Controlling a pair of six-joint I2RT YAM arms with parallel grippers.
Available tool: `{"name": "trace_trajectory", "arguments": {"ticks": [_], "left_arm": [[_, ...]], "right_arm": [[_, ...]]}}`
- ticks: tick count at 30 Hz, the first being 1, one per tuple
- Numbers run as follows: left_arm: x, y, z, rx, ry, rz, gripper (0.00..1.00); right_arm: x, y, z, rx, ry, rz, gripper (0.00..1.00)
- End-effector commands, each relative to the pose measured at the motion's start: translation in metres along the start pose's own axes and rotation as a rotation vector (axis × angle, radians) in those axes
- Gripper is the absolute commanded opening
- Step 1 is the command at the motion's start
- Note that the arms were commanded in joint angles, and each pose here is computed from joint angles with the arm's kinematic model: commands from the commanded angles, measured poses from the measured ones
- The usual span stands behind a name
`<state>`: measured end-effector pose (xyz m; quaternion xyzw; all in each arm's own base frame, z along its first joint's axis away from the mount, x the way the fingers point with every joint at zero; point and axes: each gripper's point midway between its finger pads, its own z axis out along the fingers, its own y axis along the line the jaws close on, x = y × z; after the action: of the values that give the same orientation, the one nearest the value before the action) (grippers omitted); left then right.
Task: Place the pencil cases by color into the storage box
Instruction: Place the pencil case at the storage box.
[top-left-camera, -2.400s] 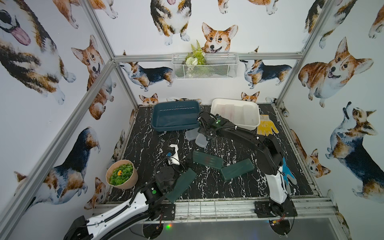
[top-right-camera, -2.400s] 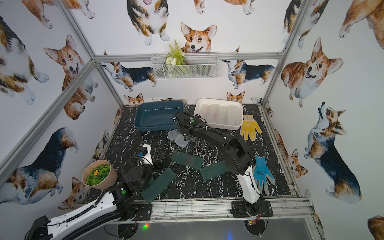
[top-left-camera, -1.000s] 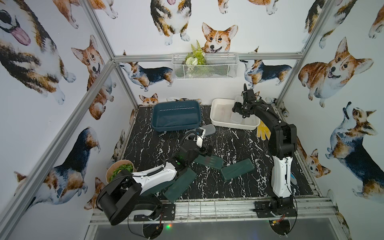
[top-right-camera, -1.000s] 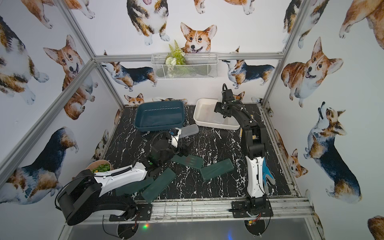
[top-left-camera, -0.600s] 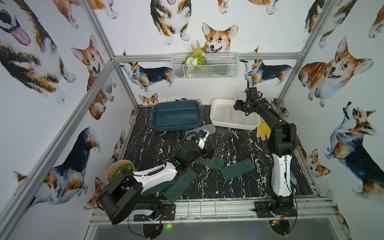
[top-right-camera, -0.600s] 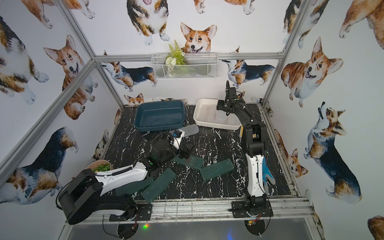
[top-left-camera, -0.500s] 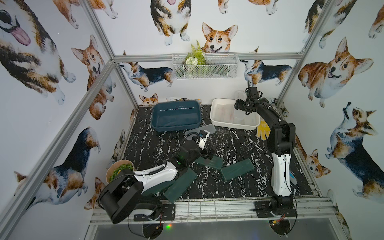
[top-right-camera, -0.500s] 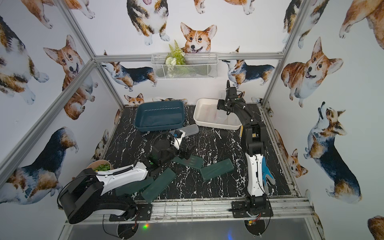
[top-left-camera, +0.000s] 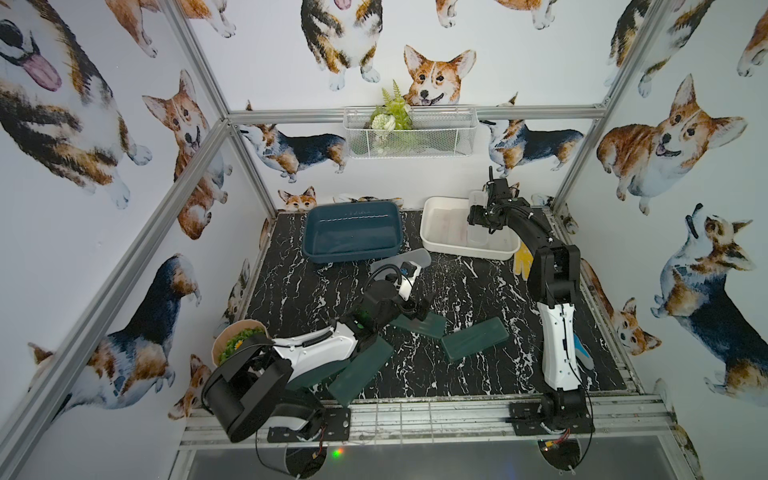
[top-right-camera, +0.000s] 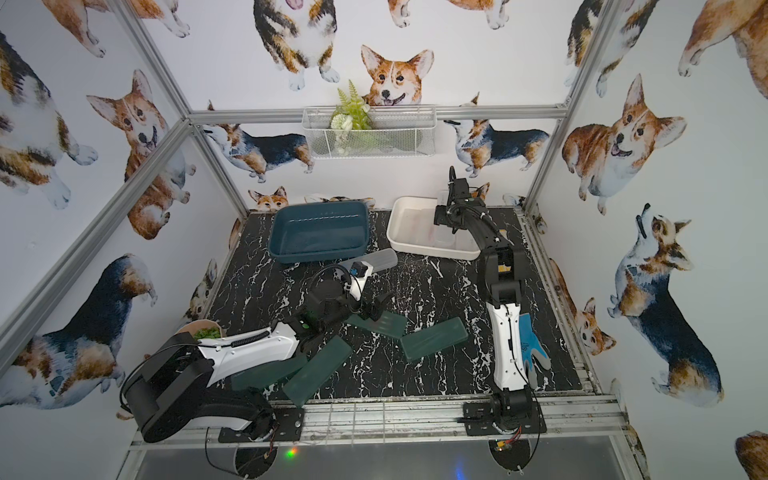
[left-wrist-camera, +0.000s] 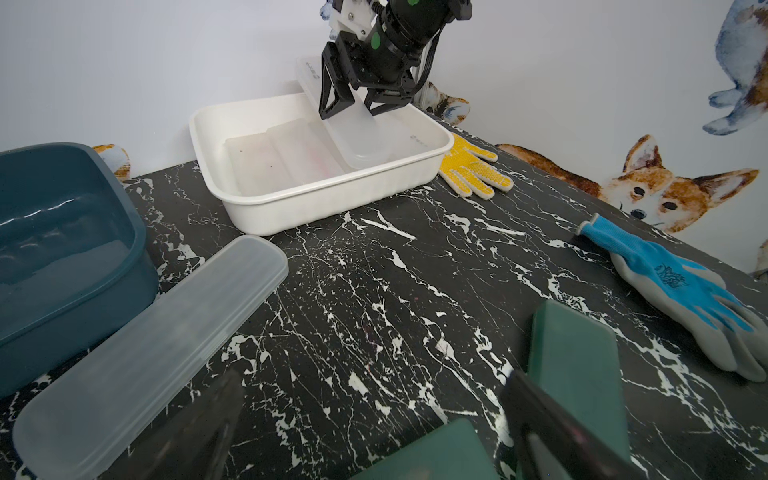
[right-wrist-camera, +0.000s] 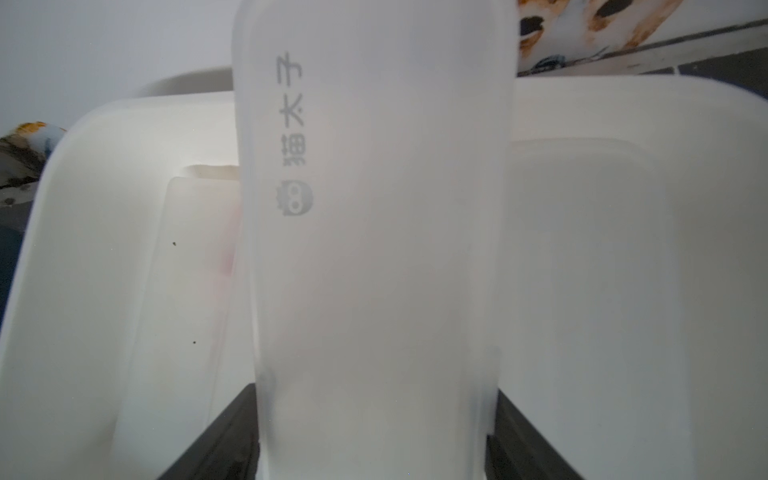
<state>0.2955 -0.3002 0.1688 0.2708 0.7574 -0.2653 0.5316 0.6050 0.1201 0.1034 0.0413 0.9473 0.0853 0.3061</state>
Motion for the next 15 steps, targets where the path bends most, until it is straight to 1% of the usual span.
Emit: {"name": "trace_trajectory", "arguments": {"ticks": [1,7,15], "left_arm": [[-0.007,-0.001,0.001,0.011,-0.028,-0.002,1.0],[-0.007,-0.001,0.0,0.008,-0.029,-0.005,1.0],[-0.006,-0.001,0.002,0.007,-0.026,-0.011,1.0]], "right_arm": [[0.005,-0.006,0.004,0.031,0.019,-0.019,0.69],[0.013,-0.013,0.013,0.067,0.049,-0.029,0.69],[0.017,-0.015,0.02,0.079,0.067,-0.029,0.71]]}}
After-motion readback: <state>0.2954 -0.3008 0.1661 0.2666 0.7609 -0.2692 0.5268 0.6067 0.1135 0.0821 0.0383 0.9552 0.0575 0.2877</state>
